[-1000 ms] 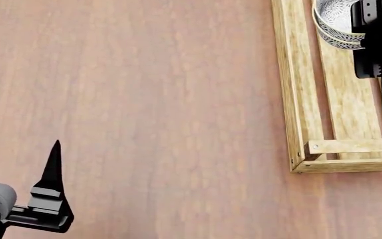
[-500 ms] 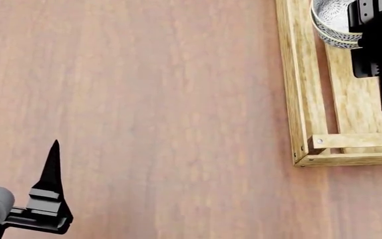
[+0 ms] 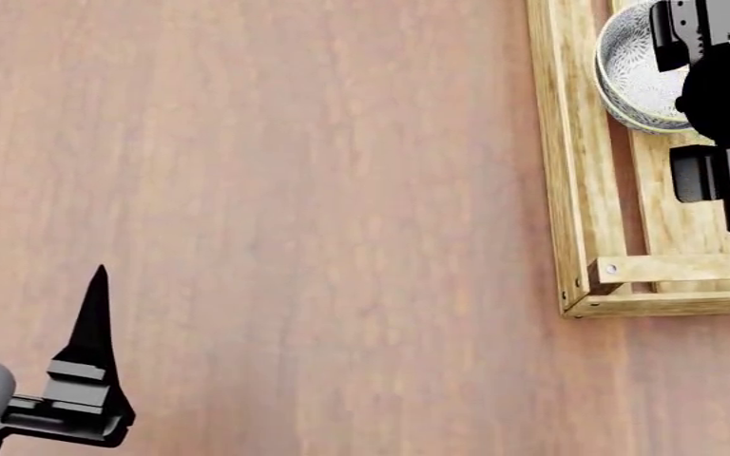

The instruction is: Stack the right bowl on the left bowl and place them in the tray.

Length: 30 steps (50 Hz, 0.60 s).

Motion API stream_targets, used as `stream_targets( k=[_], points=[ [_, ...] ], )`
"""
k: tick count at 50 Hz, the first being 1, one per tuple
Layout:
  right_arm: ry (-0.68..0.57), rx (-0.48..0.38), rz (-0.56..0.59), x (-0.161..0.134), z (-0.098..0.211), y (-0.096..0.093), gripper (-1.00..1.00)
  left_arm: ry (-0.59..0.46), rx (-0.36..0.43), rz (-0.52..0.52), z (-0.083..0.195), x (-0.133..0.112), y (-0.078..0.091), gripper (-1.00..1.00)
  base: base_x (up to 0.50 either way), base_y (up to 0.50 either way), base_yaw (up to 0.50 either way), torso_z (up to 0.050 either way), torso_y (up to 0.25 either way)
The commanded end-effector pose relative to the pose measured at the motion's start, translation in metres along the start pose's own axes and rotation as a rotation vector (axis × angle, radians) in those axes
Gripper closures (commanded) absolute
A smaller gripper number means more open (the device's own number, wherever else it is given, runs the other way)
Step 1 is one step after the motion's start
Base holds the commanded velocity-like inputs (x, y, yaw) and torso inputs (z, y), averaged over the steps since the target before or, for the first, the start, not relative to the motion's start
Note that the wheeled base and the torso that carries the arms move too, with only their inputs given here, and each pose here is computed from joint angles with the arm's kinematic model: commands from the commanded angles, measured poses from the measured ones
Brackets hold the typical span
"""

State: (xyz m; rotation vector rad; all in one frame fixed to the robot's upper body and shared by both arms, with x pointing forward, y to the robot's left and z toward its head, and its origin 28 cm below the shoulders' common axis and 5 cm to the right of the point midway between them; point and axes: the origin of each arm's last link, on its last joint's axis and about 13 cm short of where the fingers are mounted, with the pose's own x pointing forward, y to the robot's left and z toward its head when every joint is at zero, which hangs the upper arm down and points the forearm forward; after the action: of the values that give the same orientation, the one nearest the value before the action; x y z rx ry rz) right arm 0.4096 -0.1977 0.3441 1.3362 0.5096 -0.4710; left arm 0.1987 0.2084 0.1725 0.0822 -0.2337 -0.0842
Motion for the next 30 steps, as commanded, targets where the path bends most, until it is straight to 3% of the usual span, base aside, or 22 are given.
stream_targets(
  k=[1,11,16,24,30],
  points=[
    [0.01,-0.021,0.026,0.0,-0.008,0.004,-1.0,-0.02,-0.013,0.018,0.001,0.003,0.003,-1.0,0.0,0.0,0.0,0.0,0.0],
    [-0.053,-0.03,0.017,-0.001,-0.008,0.008,-1.0,-0.022,-0.016,0.014,0.001,0.003,0.002,-1.0,0.0,0.0,0.0,0.0,0.0],
    [-0.159,-0.078,0.048,-0.008,-0.007,0.017,-1.0,-0.021,-0.018,0.014,0.001,0.003,0.002,-1.0,0.0,0.0,0.0,0.0,0.0],
    [-0.194,-0.127,0.075,-0.021,-0.009,0.03,-1.0,-0.021,-0.018,0.015,0.001,0.003,0.003,-1.0,0.0,0.0,0.0,0.0,0.0],
    [-0.292,-0.193,0.124,-0.044,-0.011,0.051,-1.0,-0.025,-0.021,0.017,0.002,0.003,0.003,-1.0,0.0,0.0,0.0,0.0,0.0]
  ],
)
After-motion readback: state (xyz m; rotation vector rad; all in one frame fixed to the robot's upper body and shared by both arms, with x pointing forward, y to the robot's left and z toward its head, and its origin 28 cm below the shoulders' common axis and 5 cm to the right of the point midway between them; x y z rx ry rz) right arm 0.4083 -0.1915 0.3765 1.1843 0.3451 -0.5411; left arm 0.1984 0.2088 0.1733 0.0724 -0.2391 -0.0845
